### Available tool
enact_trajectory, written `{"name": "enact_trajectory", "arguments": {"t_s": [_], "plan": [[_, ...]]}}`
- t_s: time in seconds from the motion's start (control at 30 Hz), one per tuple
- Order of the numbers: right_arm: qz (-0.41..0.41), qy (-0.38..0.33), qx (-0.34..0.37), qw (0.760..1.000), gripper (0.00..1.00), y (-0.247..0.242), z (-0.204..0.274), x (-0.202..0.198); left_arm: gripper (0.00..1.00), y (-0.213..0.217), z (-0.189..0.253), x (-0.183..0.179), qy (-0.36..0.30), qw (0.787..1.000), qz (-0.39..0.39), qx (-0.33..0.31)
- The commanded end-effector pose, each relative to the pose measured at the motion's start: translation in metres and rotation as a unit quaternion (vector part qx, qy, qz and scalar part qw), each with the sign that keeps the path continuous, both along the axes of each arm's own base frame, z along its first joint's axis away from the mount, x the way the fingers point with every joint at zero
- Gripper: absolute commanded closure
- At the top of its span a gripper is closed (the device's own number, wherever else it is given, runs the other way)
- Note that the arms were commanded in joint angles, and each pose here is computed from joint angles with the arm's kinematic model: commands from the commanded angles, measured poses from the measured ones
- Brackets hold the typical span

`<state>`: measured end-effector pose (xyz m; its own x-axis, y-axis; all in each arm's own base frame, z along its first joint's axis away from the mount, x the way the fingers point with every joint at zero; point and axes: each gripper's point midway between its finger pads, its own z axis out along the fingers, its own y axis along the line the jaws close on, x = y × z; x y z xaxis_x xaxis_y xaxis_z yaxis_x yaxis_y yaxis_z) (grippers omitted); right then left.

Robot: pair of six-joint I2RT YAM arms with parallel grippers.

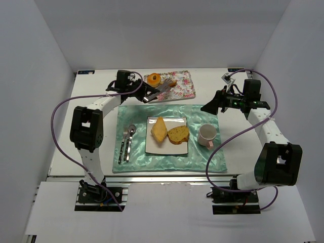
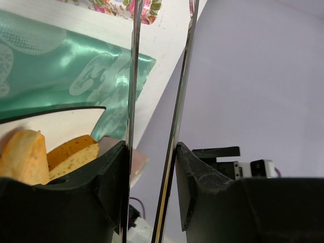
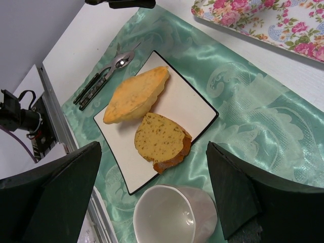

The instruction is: Place the bread

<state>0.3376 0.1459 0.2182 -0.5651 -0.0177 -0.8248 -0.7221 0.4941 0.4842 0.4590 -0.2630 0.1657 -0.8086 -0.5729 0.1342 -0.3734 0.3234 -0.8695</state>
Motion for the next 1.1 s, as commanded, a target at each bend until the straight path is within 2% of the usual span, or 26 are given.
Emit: {"name": "enact_trajectory", "arguments": {"t_s": [0.0,0.23,0.5,1.07], "plan": [[0.002,-0.029,0.004,1.0,0.11,-0.001,0.013,-0.001,0.49,0.002,0.01,0.001,0.023,0.999,0.014,-0.032],[0.002,-0.024,0.006,1.0,0.11,-0.002,0.011,-0.001,0.47,0.007,0.007,-0.005,0.047,0.998,0.019,-0.029],[0.002,-0.027,0.007,1.0,0.11,-0.002,0.012,-0.001,0.46,0.008,-0.002,0.005,0.076,0.996,0.034,-0.028],[-0.002,-0.027,0.006,1.0,0.11,-0.004,0.012,-0.002,0.47,0.005,0.004,0.034,0.056,0.995,0.048,-0.064]]}}
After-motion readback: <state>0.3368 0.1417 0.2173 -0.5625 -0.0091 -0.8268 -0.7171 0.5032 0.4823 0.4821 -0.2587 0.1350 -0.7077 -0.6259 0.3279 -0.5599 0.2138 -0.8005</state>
